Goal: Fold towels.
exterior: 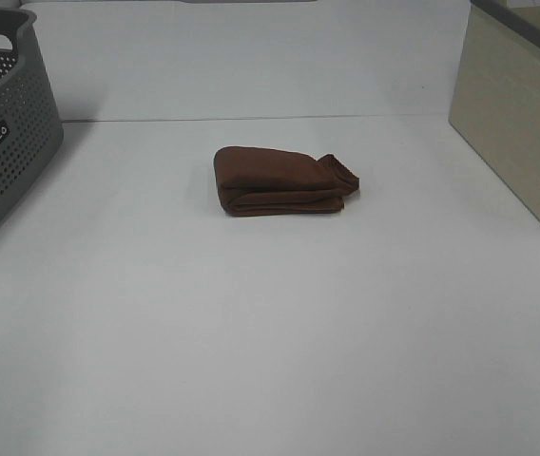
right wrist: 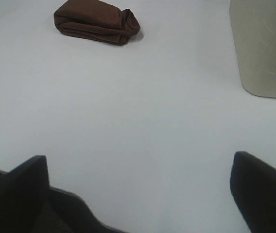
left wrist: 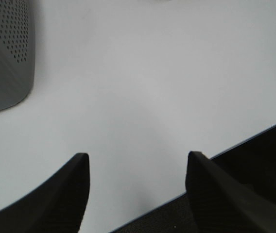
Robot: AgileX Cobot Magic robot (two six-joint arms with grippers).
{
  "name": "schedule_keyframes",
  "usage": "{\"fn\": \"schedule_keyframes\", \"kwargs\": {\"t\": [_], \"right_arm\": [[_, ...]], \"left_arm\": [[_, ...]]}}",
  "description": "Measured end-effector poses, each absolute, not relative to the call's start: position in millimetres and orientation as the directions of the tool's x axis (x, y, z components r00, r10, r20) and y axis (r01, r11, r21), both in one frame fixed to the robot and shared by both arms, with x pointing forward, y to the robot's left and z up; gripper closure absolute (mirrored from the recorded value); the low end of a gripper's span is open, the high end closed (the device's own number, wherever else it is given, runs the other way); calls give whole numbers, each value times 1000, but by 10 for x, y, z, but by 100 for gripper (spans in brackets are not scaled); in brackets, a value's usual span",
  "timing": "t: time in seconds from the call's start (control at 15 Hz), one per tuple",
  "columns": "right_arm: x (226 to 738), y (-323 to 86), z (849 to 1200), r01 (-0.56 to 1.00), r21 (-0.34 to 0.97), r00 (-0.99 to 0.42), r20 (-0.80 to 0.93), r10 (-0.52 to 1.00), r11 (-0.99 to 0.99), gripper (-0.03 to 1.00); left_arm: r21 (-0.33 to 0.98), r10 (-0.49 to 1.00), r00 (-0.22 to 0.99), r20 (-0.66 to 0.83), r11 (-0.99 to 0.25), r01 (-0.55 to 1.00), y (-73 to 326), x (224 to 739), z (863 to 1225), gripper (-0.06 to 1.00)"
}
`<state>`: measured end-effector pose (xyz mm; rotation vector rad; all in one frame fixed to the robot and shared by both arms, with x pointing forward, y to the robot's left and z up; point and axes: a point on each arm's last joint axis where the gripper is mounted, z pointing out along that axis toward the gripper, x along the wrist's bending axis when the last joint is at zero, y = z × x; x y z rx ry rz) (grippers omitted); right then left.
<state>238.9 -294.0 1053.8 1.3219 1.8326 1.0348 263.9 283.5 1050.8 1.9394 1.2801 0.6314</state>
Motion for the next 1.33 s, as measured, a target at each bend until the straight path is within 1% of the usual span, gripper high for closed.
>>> {"fn": "schedule_keyframes", "kwargs": {"t": [0.2,0.33,0.4,0.47,0.53,0.67,0.8,1.07,1.33], "right_arm": [[2389,-2940,10538,449,875,-285,-53,957,182,2],[2389,-2940,10538,449,875,-285,-53,957,182,2],[2391,-2939,10538,457,875,-244,-51,968,161,2],[2392,-2937,10538,460,875,-226,-50,973,151,2],[2395,-2936,10538,467,875,-179,-48,983,127,2],[2401,-2937,10538,476,875,-90,-48,995,85,2],[2402,-2936,10538,478,875,-68,-47,997,74,2],[2334,-2928,10536,441,895,-70,-43,997,70,2],[2333,-2927,10536,440,895,-71,-43,997,69,2]], "left_arm": [[782,927,375,12,-242,574,2838,2641,10508,38],[783,946,324,12,-211,585,2853,2647,10508,38],[790,968,249,14,-164,591,2875,2641,10511,38],[795,973,229,16,-151,587,2881,2629,10513,38],[813,980,197,21,-132,567,2889,2587,10520,38],[866,987,159,39,-113,488,2894,2436,10533,38],[895,987,154,50,-113,433,2892,2335,10531,38],[895,987,154,51,-113,431,2892,2330,10533,38],[896,987,154,51,-113,430,2892,2328,10533,38]]}}
